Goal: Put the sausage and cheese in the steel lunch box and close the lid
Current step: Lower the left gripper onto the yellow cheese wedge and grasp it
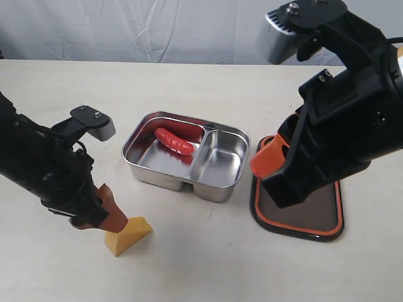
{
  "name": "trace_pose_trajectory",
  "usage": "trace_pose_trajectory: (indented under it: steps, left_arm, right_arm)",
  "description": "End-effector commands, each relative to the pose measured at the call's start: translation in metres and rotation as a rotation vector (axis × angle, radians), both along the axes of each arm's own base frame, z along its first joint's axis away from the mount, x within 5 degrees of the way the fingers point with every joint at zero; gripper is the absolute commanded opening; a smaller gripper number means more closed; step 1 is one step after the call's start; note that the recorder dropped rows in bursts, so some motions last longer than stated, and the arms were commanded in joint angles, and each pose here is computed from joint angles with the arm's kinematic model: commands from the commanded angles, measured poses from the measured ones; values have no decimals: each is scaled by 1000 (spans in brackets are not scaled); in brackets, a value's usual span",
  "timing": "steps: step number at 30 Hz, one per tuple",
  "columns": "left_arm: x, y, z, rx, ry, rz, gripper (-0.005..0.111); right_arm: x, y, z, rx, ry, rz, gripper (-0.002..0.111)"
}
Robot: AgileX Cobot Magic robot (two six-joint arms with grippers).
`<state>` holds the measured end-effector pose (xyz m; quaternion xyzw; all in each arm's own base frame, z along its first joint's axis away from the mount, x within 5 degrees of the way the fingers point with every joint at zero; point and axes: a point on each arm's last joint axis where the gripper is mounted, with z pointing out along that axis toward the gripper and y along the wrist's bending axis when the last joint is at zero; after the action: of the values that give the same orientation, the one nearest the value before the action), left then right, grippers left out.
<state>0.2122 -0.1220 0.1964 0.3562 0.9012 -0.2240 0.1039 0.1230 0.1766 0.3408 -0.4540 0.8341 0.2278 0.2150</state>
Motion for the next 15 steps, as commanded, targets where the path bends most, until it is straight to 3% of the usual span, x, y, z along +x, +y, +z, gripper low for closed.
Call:
trace_pose_trajectory:
  steps: [1, 6, 15]
  left_arm:
    - [0, -6, 0, 20, -87, -54, 62]
    - [-3, -14, -3, 90, -170, -150, 62]
    - [5, -18, -32, 128, -84, -141, 62]
  right_arm:
    - [0, -1, 3, 20, -25, -8, -1]
    - [0, -1, 3, 20, -18, -15, -1]
    - [0, -1, 3, 21, -16, -19, -1]
